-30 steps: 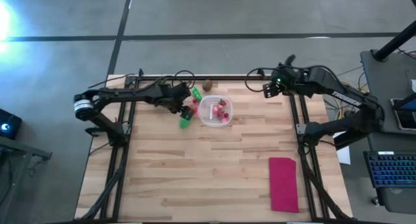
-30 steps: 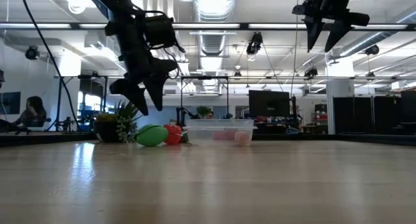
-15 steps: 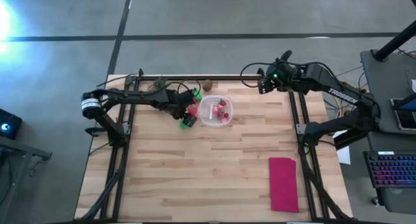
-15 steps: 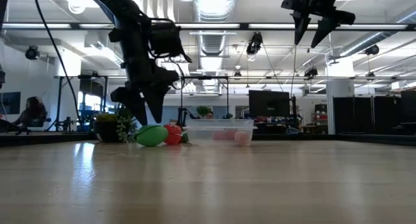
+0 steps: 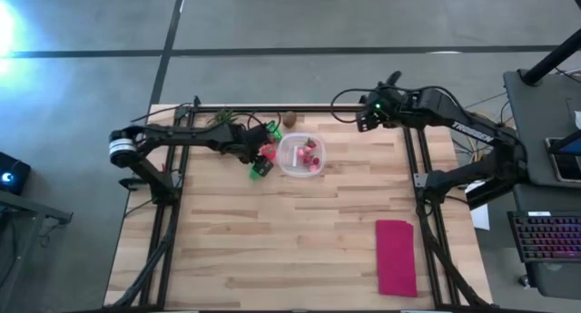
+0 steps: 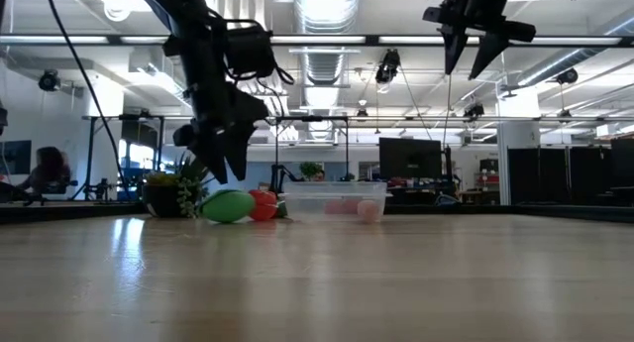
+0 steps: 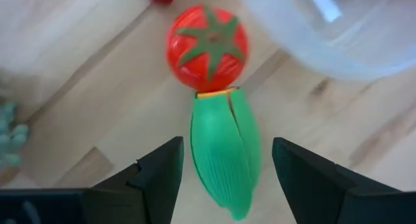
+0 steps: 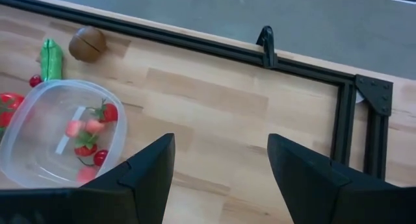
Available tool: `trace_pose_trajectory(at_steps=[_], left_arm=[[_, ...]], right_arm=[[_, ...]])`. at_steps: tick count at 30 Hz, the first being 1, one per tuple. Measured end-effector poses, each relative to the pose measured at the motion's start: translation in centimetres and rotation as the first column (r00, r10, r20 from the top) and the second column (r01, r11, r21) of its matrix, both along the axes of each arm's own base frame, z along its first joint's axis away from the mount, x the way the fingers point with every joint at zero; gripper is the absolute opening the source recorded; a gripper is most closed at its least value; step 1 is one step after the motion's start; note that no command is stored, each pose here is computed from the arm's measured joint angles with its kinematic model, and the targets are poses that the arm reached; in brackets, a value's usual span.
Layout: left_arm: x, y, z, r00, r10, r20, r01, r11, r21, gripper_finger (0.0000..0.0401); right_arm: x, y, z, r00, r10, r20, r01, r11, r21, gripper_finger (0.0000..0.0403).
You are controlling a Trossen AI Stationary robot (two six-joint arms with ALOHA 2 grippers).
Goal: Pick and placing Produce into tupperware
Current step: Put the corn into the transparent bin
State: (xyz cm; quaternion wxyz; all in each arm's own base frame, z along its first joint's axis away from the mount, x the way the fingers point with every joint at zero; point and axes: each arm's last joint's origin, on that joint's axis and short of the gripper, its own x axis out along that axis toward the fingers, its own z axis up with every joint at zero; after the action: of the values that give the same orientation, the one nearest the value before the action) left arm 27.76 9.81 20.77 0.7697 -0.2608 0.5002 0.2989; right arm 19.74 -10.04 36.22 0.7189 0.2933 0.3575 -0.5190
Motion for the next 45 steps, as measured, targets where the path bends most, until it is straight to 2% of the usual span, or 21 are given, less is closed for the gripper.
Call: trace_pose_trajectory(at_steps=[4, 14, 18, 24, 30, 35, 45], left_arm=[[-0.1, -0.1, 0.6, 0.999, -0.042, 0.011, 0.041, 0.999, 0.024, 0.0222], [-0.1, -0.7, 0.3, 0.999, -0.042, -0.012, 0.043, 0.997, 0.062, 0.0222], [0.0, -1.5, 0.2, 1.000, 0.023, 0.004, -0.023, 0.999, 0.028, 0.0225], [0.3, -3.0, 0.1, 0.987, 0.159, 0.023, -0.158, 0.986, -0.043, 0.0254], [0.1, -4.0, 0.4, 0.958, 0.288, -0.007, -0.288, 0.955, -0.073, 0.0258], [-0.2, -3.6, 0.6, 0.950, 0.309, -0.041, -0.312, 0.944, -0.109, 0.0258], [-0.3, -0.5, 2.6, 0.949, 0.314, -0.020, -0.313, 0.933, -0.179, 0.0258]], right_arm=[[0.4, -0.2, -0.3, 1.000, 0.013, -0.018, -0.013, 1.000, 0.002, 0.0238], [1.1, -0.4, -0.8, 0.999, 0.038, -0.024, -0.037, 0.999, 0.034, 0.0238], [1.0, -0.4, -0.6, 0.992, 0.109, -0.062, -0.108, 0.994, 0.010, 0.0238], [0.1, -0.2, 0.8, 0.973, 0.212, -0.093, -0.217, 0.975, -0.043, 0.0237], [-0.7, 0.2, 1.9, 0.959, 0.268, -0.094, -0.275, 0.958, -0.081, 0.0237], [-1.3, 0.5, 2.3, 0.953, 0.293, -0.072, -0.298, 0.951, -0.079, 0.0237], [-1.5, 0.7, 2.5, 0.951, 0.299, -0.074, -0.304, 0.949, -0.083, 0.0237]])
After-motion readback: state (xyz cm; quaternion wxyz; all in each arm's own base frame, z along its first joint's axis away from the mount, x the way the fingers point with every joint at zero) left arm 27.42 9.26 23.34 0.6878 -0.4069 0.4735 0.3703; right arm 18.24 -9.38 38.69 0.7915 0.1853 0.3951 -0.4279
